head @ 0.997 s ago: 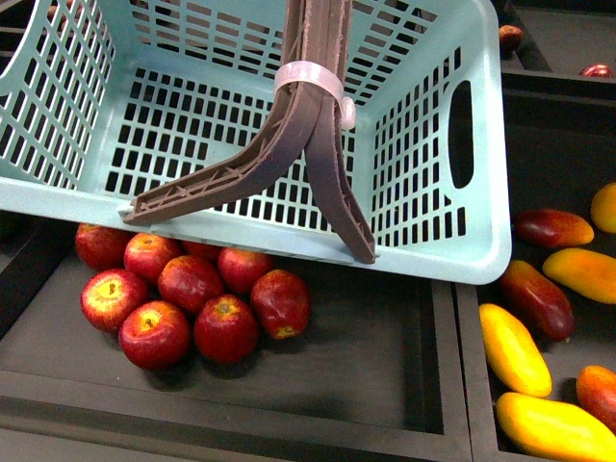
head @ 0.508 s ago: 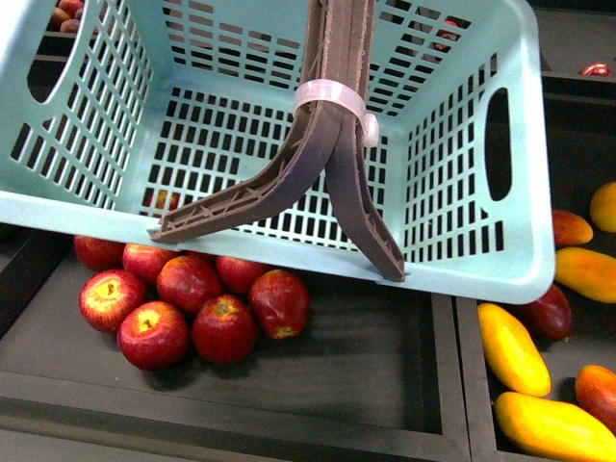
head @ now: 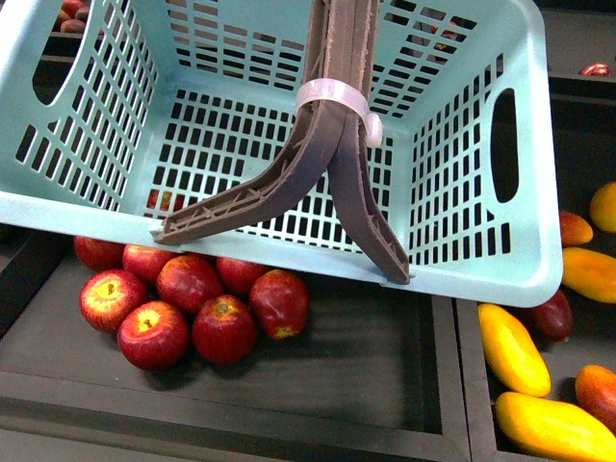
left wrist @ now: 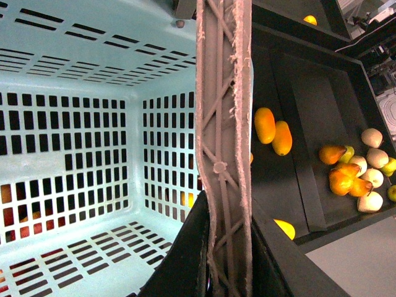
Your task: Pick mango and avocado into basket
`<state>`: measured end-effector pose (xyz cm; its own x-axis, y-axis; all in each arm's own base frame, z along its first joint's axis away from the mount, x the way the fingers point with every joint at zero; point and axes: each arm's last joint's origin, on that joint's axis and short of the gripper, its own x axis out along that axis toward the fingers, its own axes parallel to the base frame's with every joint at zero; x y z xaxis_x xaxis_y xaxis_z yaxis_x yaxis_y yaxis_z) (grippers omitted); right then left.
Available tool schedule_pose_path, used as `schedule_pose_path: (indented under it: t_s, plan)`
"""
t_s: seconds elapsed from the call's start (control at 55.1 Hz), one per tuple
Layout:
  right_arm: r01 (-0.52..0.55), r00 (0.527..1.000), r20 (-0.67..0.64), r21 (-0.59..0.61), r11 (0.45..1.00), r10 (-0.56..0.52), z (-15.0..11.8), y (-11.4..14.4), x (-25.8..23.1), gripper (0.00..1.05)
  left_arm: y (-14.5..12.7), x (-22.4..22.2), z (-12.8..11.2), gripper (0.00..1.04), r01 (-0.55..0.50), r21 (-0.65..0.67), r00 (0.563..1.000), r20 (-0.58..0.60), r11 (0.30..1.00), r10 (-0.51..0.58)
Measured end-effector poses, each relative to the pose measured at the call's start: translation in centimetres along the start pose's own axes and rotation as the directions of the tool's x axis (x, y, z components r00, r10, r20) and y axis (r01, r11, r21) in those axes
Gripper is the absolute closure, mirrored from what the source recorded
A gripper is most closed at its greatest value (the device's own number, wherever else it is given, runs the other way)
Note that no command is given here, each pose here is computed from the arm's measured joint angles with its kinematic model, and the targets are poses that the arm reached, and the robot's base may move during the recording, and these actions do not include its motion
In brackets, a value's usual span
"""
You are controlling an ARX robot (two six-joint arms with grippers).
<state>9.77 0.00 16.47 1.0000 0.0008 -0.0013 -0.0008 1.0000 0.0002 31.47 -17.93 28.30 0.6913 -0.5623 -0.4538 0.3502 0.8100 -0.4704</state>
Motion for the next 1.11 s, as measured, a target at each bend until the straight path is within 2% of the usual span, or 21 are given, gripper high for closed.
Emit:
schedule_pose_path:
  t_s: [0.054,0.127,0.218,0.345,0.472,0.617,0.689,0.871,1.106]
  plan:
    - [0.011,1.000,-0.013,0.005,1.000,-0.011,-0.1,0.0,0.0,0.08,0.0,0.0,0.0,0.93,-0.002,0.000,1.000,0.001,1.000,0.002]
    - [0.126,0.988,-0.096,0.025,0.992,-0.123,0.2,-0.3,0.4,0.08,0.0,0.0,0.0,0.93,-0.002,0.001,1.000,0.001,1.000,0.002]
    - [0.182,0.975,-0.137,0.026,0.983,-0.177,1.5,-1.4,1.6,0.08,0.1,0.0,0.0,0.93,-0.006,0.000,1.000,0.003,1.000,0.006]
    - [0.216,0.962,-0.167,-0.023,0.976,-0.217,3.2,-3.9,4.4,0.08,0.1,0.0,0.0,0.93,-0.006,0.001,1.000,0.003,1.000,0.006]
    - [0.208,0.951,-0.206,-0.128,0.970,-0.231,2.8,-6.3,7.9,0.08,0.0,-0.1,0.0,0.93,-0.002,0.001,1.000,0.003,1.000,0.002]
    - [0.160,0.927,-0.303,-0.215,0.963,-0.222,0.2,-9.4,12.3,0.08,0.0,-0.1,0.0,0.93,-0.002,0.001,1.000,0.003,1.000,0.002]
    - [0.096,0.902,-0.390,-0.230,0.968,-0.182,-2.5,-10.5,14.8,0.08,0.0,-0.1,0.0,0.93,-0.003,0.001,1.000,0.003,1.000,0.003]
    - [-0.084,0.852,-0.519,-0.260,0.962,-0.067,-8.7,-9.9,18.3,0.08,0.0,-0.1,0.0,0.93,-0.002,0.000,1.000,0.003,1.000,0.002]
    - [-0.188,0.798,-0.603,-0.237,0.953,0.007,-14.3,-8.6,20.8,0.08,0.0,-0.1,0.0,0.93,-0.002,0.001,1.000,0.003,1.000,0.002]
